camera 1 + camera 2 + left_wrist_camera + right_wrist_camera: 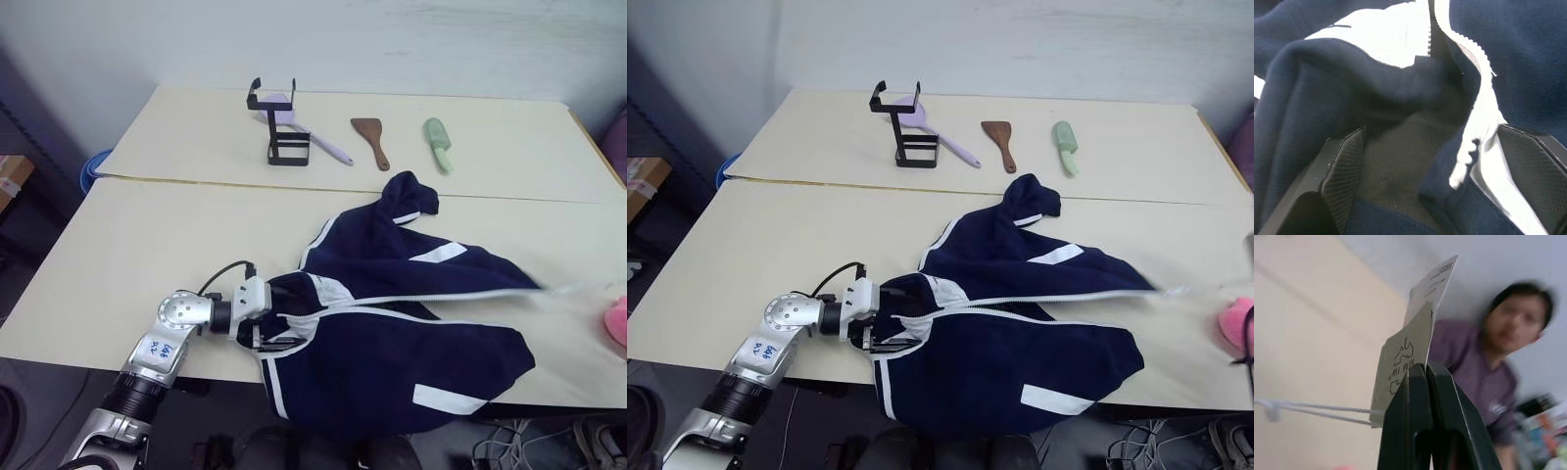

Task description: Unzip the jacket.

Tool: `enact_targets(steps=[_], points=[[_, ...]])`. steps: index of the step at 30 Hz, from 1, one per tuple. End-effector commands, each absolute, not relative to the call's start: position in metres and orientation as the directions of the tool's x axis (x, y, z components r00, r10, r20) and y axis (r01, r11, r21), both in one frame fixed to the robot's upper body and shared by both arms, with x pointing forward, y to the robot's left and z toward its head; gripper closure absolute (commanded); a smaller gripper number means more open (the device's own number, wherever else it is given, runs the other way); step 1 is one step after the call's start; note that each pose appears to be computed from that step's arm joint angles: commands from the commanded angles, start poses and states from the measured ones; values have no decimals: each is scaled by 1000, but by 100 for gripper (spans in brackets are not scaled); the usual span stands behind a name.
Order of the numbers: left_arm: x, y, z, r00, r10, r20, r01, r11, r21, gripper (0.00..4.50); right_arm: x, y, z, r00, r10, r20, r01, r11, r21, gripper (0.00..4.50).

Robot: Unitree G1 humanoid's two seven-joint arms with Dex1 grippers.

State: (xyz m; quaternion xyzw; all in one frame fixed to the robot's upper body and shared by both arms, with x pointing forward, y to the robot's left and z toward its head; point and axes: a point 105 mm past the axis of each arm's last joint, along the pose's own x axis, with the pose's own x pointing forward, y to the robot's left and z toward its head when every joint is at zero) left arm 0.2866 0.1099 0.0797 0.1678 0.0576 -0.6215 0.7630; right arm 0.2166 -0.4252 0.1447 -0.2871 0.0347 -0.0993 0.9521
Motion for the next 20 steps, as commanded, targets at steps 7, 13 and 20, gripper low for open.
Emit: enact_targets(steps=[7,13,20], points=[[266,171,112,267,-932,-245,964,256,76,0,167,-354,178,973,229,10,-203,880,-429,117],[247,204,101,309,-870,-384,946,241,216,0,151,-270,149,723,650,-232,-676,598,-431,5],[238,220,106,405,-841,-358,906,315,284,0,163,-262,124,681,701,-212,-698,534,-477,5]])
